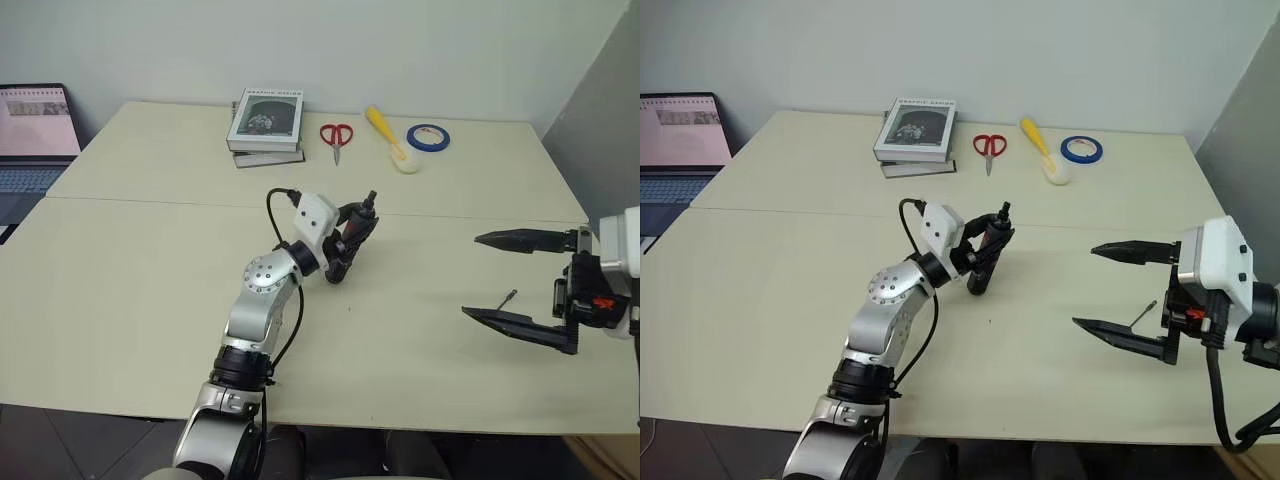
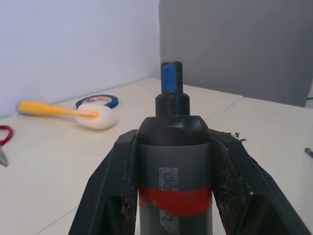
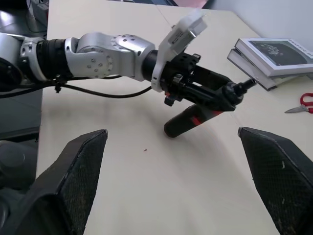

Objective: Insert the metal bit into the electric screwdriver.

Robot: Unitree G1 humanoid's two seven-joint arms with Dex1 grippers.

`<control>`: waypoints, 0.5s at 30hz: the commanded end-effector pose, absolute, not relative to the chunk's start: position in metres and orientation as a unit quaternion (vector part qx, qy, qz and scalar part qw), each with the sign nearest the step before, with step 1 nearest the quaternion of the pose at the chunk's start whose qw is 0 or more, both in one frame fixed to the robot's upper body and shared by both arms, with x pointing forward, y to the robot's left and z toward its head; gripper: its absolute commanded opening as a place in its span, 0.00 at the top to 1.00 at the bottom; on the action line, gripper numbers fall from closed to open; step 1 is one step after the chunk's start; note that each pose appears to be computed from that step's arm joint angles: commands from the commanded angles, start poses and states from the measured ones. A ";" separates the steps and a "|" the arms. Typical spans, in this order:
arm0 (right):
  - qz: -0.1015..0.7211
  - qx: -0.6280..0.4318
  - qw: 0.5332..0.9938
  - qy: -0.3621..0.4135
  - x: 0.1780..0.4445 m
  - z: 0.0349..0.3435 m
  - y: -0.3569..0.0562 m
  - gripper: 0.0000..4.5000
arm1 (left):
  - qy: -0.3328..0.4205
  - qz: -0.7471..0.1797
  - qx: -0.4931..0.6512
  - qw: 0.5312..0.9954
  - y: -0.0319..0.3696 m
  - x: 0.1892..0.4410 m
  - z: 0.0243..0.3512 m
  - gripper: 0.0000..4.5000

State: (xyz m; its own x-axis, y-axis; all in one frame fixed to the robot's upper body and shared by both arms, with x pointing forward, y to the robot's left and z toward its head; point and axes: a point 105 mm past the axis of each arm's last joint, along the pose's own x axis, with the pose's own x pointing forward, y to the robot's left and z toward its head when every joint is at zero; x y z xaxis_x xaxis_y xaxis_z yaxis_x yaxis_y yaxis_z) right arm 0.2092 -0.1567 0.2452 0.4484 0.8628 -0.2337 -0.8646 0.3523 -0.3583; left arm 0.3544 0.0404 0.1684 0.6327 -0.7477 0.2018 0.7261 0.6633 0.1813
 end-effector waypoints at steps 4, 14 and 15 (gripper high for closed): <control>0.522 -0.212 0.826 -0.020 0.214 0.255 -0.150 0.00 | -0.147 -0.365 0.055 0.918 0.064 0.348 0.169 0.63; 0.533 -0.213 0.819 -0.020 0.217 0.254 -0.148 0.00 | -0.126 -0.328 0.041 0.935 0.088 0.337 0.166 0.63; 0.534 -0.214 0.818 -0.020 0.217 0.253 -0.148 0.00 | -0.123 -0.324 0.036 0.937 0.090 0.336 0.166 0.63</control>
State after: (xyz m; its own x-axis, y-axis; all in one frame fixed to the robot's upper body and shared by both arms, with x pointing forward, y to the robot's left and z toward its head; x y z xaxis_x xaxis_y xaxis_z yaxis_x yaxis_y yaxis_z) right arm 0.2176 -0.1493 0.2480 0.4329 0.8772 -0.2076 -0.8734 0.3512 -0.3374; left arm 0.3345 0.0737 0.1672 0.7134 -0.6648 0.2218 0.6470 0.7463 0.1560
